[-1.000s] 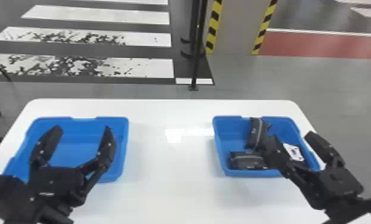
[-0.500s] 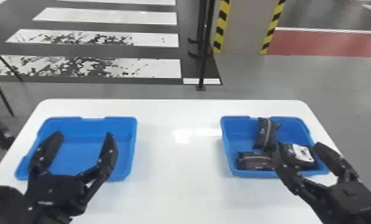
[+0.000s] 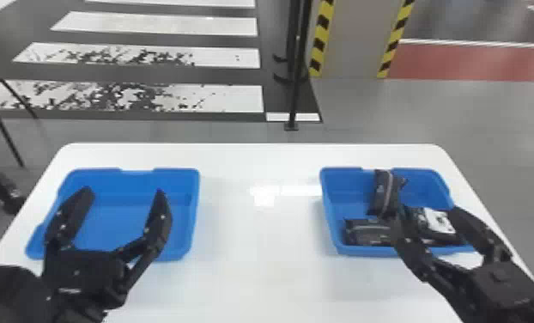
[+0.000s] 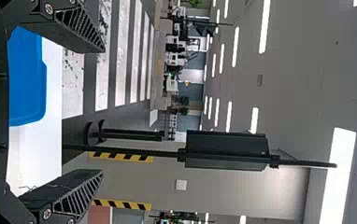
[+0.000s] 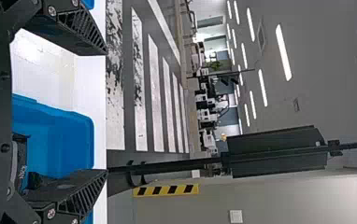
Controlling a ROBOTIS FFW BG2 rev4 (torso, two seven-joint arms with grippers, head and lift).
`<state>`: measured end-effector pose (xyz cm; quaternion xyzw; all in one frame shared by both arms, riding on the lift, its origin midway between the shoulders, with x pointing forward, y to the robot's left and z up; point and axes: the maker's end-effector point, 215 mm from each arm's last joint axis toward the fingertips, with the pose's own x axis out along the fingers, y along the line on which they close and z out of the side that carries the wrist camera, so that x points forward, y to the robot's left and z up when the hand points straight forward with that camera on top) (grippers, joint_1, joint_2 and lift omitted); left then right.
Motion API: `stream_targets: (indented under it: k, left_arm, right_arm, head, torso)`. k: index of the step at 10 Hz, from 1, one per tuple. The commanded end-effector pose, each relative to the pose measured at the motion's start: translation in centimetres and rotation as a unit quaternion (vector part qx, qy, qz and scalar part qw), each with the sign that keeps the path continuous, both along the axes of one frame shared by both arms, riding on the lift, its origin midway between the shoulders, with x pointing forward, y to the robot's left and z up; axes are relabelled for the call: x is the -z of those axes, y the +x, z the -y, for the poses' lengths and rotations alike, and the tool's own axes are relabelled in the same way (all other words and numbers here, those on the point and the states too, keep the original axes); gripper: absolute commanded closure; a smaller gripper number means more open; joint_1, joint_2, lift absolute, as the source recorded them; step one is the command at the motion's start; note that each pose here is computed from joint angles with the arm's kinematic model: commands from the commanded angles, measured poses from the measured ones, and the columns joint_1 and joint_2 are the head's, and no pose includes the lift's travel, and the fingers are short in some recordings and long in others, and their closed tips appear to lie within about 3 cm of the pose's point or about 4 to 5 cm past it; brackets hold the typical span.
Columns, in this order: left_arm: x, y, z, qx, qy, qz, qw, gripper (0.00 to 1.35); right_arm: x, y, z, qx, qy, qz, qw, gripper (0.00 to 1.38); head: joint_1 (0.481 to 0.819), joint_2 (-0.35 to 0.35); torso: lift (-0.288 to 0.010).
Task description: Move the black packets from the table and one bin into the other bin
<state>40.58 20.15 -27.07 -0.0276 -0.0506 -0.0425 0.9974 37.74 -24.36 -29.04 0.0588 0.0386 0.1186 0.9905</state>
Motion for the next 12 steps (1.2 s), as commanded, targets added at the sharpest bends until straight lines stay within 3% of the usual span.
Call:
stream_targets:
  k: [1, 12]
  left_arm:
    - [-0.01, -0.01, 0.01, 0.0, 0.002, 0.0, 1.0, 0.12]
    - [-0.58, -0.14, -0.11, -0.002, 0.004, 0.01, 0.9999, 0.12]
  right_arm:
    - [-0.14, 0.05, -0.07, -0.001, 0.0, 0.002, 1.0, 0.13]
    - [-0.17, -0.04, -0.19, -0.004, 0.004, 0.002, 1.0, 0.13]
  head:
    - [0.695, -0.062]
    - [0.695, -0.058]
  torso:
    - [-0.11]
    - [-0.11]
